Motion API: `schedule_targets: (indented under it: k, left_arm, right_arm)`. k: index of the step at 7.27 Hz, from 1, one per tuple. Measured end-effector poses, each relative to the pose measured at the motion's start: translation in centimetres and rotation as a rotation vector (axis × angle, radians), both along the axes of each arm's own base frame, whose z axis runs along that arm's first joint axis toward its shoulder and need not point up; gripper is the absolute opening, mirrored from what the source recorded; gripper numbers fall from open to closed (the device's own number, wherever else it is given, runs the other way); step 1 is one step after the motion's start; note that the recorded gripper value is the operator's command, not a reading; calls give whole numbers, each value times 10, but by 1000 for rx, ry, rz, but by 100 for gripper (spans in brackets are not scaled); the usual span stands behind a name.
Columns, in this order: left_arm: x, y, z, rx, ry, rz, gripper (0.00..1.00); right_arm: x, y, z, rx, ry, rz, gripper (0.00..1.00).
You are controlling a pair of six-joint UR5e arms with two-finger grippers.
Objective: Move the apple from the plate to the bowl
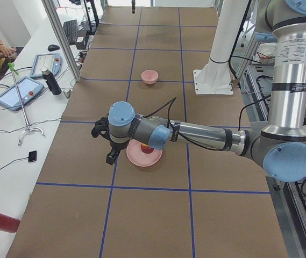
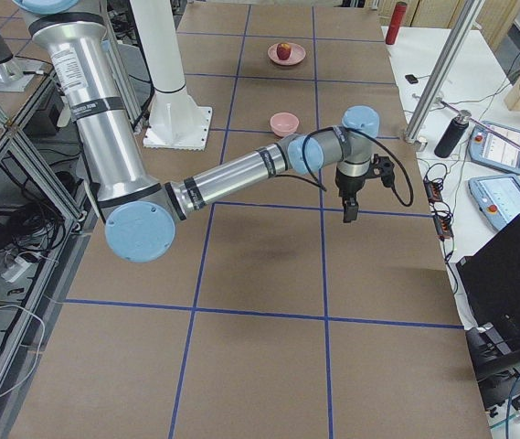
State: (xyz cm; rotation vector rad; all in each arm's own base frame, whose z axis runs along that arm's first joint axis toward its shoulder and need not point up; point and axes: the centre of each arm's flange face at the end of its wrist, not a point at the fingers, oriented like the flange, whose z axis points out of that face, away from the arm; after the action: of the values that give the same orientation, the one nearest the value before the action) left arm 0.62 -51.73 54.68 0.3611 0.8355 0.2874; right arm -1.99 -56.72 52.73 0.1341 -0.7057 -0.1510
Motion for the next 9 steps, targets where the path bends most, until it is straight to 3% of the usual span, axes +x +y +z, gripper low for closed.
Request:
schedule_targets:
  k: [3, 7, 9]
  left_arm:
    - [82, 13, -1, -14, 5, -17, 100]
    - [167, 49, 2, -72, 54, -9, 100]
    - [193, 61, 7, -79, 32, -8, 100]
  right_arm:
    - [73, 73, 83, 24, 7, -89, 100]
    - [81, 90, 98, 8, 2, -90, 100]
    - [81, 93, 101, 0, 2, -88, 100]
